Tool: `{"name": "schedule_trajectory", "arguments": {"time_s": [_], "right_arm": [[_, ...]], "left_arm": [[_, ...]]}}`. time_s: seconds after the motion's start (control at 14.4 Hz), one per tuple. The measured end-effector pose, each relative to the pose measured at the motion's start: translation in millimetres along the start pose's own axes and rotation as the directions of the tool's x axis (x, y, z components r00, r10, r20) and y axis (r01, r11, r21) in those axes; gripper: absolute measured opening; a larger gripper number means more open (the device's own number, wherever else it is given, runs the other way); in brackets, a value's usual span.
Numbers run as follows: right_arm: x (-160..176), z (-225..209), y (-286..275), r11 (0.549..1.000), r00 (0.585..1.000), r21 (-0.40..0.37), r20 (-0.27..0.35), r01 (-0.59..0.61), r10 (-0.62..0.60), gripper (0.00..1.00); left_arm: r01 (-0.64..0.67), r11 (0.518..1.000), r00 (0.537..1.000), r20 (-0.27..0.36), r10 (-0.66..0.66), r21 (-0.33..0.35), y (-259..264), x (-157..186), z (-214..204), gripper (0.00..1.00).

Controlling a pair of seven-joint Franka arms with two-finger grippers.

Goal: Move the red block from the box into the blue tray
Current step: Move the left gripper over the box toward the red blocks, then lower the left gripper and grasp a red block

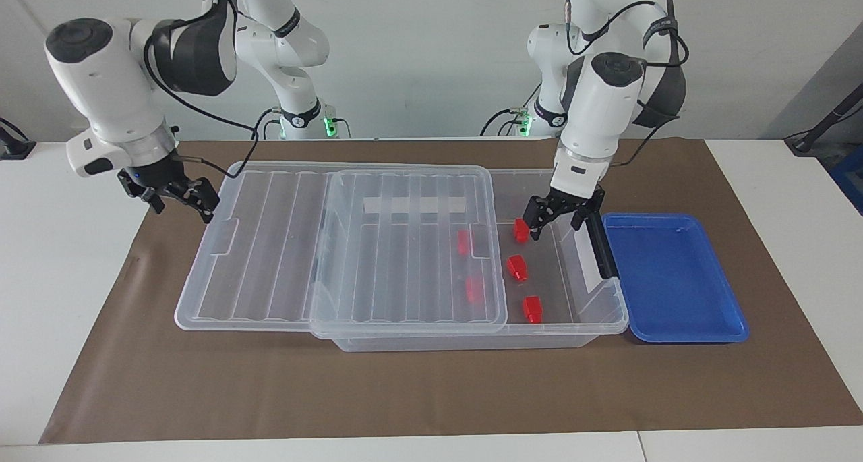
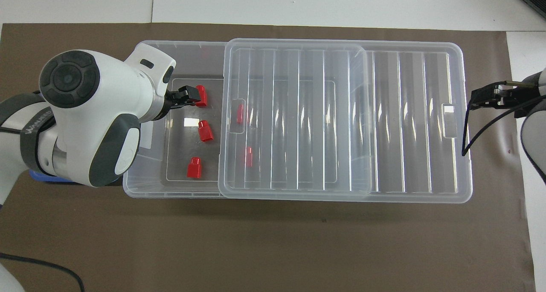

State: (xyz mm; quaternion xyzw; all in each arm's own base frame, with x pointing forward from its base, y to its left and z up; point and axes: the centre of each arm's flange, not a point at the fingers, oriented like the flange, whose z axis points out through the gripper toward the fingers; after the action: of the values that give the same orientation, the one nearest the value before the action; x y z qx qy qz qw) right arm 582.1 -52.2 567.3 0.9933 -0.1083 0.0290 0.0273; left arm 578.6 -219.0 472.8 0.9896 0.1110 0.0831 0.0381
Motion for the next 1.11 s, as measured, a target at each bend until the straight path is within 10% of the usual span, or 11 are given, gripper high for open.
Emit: {"name": "schedule_trajectory", "arguments": {"time_s": [1.11], "right_arm": [[-44,-56,-8,1.0,0.996,0.021,0.087,0.021,-0.023,1.0]], "left_arm": [[-0.028,0.997,0.999,-0.035,0.031,0.076,24,-28,131,1.0]]}}
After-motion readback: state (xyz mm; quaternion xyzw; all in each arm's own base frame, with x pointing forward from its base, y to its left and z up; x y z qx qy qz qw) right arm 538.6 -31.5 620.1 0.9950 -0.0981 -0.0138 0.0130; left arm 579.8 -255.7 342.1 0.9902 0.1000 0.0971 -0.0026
